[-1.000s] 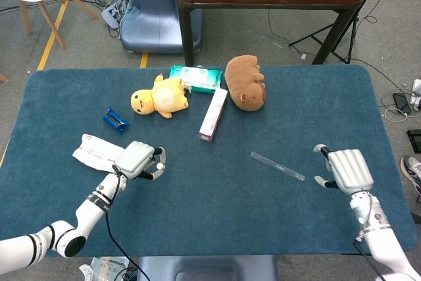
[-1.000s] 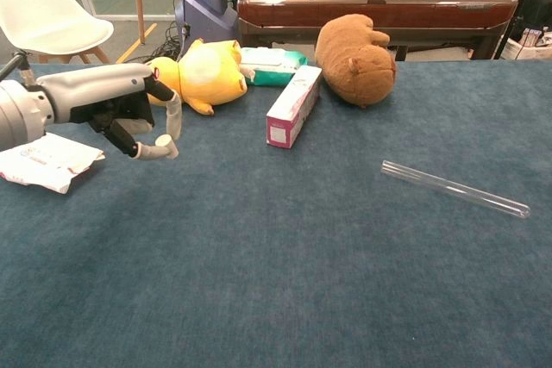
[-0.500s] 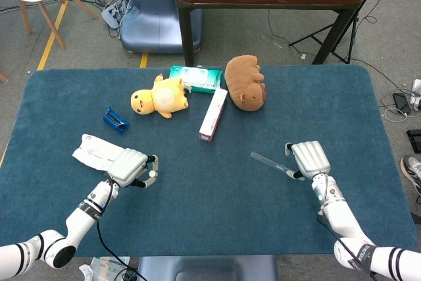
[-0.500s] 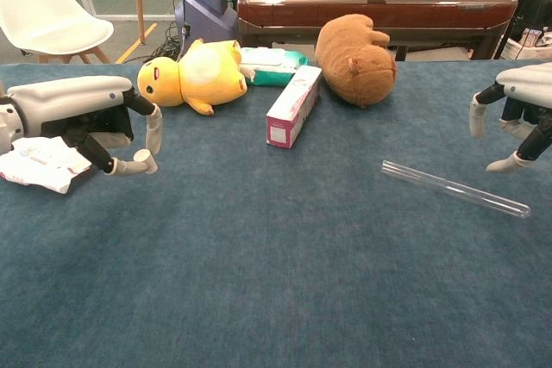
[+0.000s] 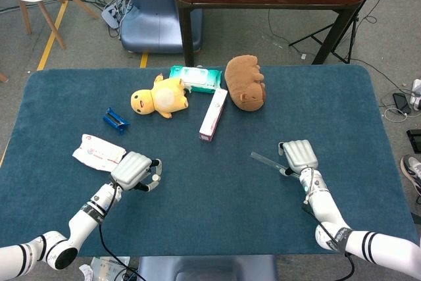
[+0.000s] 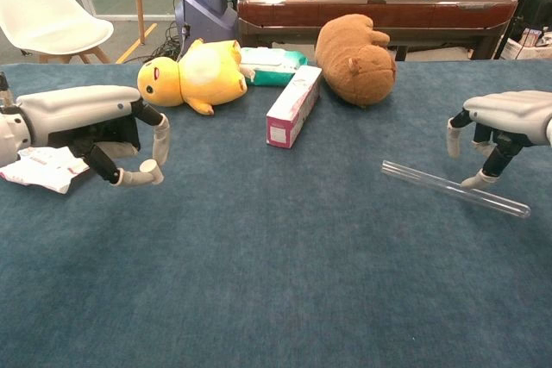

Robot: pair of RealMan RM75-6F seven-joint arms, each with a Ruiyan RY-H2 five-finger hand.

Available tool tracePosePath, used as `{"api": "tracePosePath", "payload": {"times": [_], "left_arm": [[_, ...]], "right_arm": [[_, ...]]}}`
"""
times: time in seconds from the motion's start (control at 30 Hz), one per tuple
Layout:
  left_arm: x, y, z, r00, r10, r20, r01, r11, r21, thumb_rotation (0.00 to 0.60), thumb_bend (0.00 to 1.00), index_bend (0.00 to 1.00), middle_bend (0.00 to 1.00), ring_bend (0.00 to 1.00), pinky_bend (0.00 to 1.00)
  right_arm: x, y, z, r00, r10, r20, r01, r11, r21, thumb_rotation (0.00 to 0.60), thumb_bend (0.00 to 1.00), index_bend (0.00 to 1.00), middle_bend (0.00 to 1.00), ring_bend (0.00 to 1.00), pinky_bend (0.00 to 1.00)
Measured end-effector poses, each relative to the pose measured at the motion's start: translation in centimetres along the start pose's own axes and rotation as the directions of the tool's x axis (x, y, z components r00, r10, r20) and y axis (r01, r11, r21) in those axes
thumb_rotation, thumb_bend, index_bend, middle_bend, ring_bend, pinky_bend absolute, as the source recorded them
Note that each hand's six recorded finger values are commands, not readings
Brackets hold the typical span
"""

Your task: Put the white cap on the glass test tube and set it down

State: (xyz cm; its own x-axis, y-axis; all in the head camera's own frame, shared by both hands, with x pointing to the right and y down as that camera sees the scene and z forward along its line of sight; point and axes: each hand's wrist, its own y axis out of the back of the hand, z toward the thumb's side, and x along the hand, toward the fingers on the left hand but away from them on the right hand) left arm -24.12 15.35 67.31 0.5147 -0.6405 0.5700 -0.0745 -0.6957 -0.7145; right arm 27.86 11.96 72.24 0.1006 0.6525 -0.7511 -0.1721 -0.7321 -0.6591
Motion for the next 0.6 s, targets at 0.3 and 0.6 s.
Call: {"api": "tracePosePath", "payload": {"times": [0.3,0.6], "left_arm": [[-0.1,-0.2,-0.1,1.0,-0.001,0.0,0.001,1.0,0.006,0.6,0.29,0.54,1.0,1.0,1.0],[-0.2,-0.3,-0.2,1.0,-0.001,-0.001,0.001,1.0,0.003,0.6,0.29,0.54,1.0,1.0,1.0]], "right_arm": [[-1.1,-1.2,1.2,0.999,0.034,-0.007,-0.034,0.999,-0.002,0.6,0.23,0.44,0.87,1.0,1.0],[-1.4,-1.7,1.6,0.999,0.039,-0.01,-0.039,0.999,-0.007,0.6,0.3,0.47,0.88,1.0,1.0]]}}
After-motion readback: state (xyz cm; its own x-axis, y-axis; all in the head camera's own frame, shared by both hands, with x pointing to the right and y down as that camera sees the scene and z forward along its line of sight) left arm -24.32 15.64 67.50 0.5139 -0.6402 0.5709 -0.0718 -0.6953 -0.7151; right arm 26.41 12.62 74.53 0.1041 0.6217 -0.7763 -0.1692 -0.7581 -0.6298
